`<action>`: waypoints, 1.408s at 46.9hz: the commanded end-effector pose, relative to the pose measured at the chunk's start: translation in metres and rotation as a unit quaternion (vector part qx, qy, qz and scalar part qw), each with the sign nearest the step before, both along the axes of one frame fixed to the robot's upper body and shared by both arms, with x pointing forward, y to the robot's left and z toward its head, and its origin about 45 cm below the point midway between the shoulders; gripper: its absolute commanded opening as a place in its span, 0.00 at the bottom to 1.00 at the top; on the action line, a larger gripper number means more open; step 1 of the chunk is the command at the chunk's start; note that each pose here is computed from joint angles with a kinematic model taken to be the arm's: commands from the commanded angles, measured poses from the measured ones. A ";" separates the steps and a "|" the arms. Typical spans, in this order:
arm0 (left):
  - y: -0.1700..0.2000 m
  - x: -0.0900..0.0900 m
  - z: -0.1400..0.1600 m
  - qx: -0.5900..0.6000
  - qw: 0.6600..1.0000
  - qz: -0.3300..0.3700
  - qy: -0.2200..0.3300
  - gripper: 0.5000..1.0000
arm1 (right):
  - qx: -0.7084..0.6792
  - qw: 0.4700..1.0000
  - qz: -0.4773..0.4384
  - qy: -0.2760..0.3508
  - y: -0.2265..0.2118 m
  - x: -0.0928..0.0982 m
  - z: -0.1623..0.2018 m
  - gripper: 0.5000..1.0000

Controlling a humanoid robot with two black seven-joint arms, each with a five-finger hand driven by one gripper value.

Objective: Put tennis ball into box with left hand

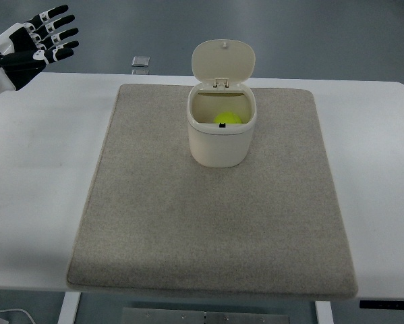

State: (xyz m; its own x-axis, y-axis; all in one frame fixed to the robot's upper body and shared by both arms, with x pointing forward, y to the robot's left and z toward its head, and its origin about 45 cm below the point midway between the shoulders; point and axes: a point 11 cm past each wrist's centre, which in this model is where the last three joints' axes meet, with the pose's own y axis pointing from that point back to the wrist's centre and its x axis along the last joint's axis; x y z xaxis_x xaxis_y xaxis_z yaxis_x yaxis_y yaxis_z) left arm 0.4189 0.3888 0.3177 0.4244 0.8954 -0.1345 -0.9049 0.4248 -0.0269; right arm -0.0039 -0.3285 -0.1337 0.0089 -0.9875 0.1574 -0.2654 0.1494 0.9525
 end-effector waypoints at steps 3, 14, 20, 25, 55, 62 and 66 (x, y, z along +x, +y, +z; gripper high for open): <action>0.002 0.003 -0.015 -0.063 0.996 -0.010 0.064 0.99 | 0.000 1.000 0.000 0.000 0.000 0.000 0.000 0.88; -0.002 0.006 -0.029 -0.127 0.981 -0.014 0.144 0.99 | 0.000 1.000 0.000 0.000 0.000 0.000 0.000 0.88; -0.003 0.009 -0.022 -0.152 0.977 -0.017 0.152 0.99 | 0.000 1.000 0.000 0.000 0.000 0.000 0.000 0.88; -0.003 0.010 -0.018 -0.171 0.974 -0.016 0.148 0.99 | 0.000 1.000 0.000 0.000 0.000 0.000 0.000 0.88; -0.016 0.010 -0.024 -0.190 0.970 -0.032 0.151 0.99 | 0.013 1.000 -0.003 -0.001 0.005 0.000 0.000 0.88; -0.014 0.010 -0.024 -0.189 0.970 -0.030 0.151 0.99 | 0.014 1.000 -0.004 -0.001 0.006 0.000 -0.001 0.88; -0.013 0.010 -0.024 -0.191 0.970 -0.030 0.151 0.98 | 0.015 1.000 -0.004 -0.001 0.006 0.000 -0.001 0.88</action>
